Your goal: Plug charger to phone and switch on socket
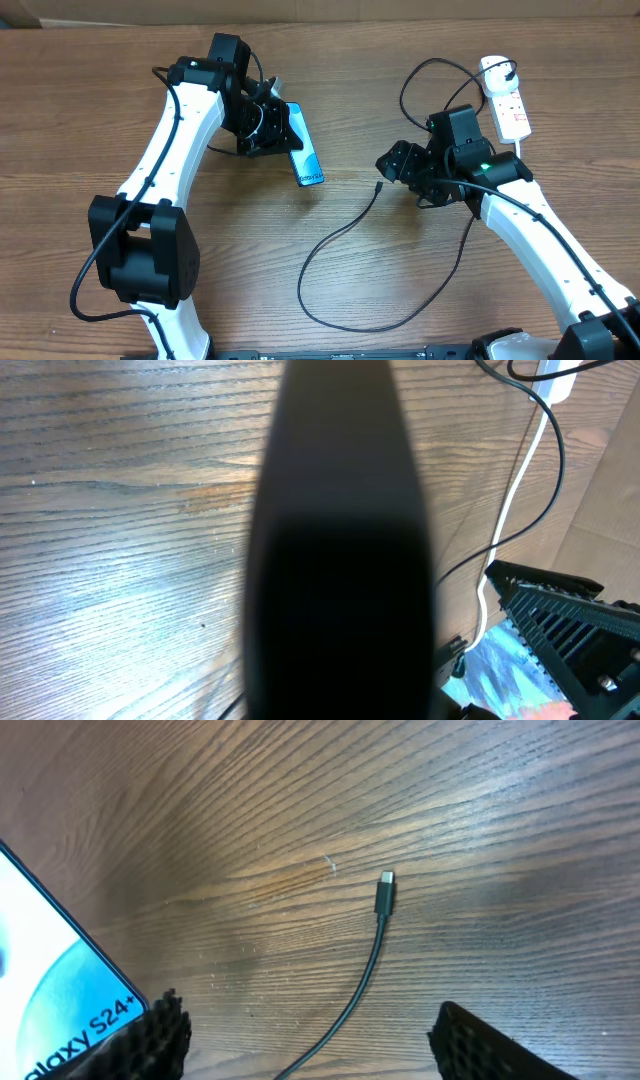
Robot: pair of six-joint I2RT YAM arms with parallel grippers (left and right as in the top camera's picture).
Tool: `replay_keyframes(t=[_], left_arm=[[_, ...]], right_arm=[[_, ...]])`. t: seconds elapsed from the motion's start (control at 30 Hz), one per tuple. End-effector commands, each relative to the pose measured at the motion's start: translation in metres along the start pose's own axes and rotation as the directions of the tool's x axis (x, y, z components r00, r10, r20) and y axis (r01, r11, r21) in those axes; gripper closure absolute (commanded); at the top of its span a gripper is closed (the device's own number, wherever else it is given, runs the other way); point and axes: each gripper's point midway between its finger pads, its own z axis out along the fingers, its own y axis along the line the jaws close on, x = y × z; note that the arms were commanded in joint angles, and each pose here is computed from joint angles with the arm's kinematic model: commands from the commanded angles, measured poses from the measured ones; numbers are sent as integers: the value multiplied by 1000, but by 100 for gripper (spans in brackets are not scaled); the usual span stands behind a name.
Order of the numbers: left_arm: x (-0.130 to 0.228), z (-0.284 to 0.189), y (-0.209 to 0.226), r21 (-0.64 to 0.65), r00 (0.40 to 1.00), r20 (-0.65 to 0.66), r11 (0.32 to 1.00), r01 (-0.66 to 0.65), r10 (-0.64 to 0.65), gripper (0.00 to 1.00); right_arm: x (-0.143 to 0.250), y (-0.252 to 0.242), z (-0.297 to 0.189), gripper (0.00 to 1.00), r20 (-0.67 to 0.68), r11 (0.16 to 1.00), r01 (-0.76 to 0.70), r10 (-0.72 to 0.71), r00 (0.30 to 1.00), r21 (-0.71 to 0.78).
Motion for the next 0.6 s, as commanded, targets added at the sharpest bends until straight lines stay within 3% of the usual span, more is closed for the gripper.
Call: replay_keyframes(t=[0.0,0.57], left_arm=[[-2,-4,-8,41,1000,6,999,-7,7,96],[-2,-4,-9,48,1000,4,999,-4,4,96]], right_arm=[[2,-5,9,24,-10,1000,5,-4,1000,27],[4,-11,28,24,-51,999,-15,17,999,47]])
